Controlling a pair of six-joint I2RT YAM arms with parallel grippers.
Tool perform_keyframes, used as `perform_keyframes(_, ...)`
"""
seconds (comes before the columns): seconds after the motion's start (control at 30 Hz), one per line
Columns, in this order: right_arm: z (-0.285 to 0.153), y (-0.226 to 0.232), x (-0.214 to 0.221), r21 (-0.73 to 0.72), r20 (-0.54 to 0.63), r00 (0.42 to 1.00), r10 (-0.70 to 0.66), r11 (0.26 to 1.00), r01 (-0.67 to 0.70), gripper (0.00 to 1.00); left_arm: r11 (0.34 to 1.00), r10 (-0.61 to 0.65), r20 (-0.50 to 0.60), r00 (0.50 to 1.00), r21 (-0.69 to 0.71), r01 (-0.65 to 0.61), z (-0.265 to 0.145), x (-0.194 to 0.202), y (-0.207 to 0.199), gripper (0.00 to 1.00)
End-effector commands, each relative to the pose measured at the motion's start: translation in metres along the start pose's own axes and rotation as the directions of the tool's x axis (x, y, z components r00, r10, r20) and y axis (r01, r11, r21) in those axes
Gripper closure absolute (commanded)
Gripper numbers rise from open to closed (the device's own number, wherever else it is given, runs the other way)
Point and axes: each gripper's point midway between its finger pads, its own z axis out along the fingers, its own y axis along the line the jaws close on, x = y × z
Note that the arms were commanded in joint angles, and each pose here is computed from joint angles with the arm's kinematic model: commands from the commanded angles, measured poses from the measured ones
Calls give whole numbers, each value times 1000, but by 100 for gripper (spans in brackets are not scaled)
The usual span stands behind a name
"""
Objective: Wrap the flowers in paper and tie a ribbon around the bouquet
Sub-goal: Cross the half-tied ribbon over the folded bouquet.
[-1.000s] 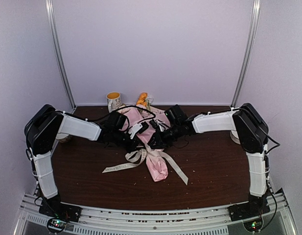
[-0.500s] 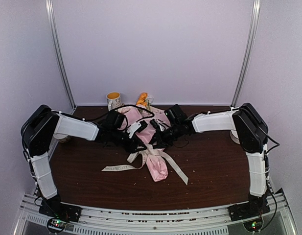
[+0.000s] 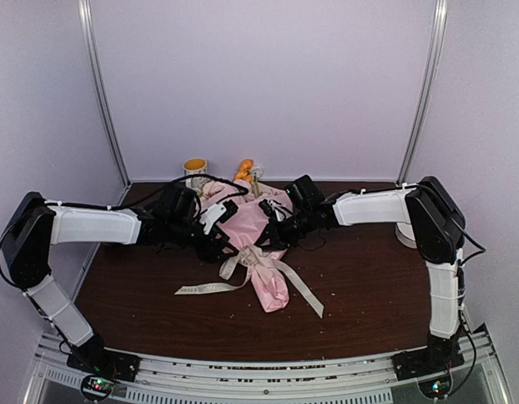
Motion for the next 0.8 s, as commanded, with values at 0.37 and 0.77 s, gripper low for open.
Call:
perform_keyframes(0.37, -11, 9, -8, -2, 34, 999, -21, 1000, 21, 100, 987, -124, -127, 984, -115, 109, 6, 62, 13, 37)
perform_keyframes(0.77, -13, 7, -1, -1, 31, 999, -20, 1000, 20, 100, 984, -177, -130, 976, -19, 176, 33, 68, 13, 39)
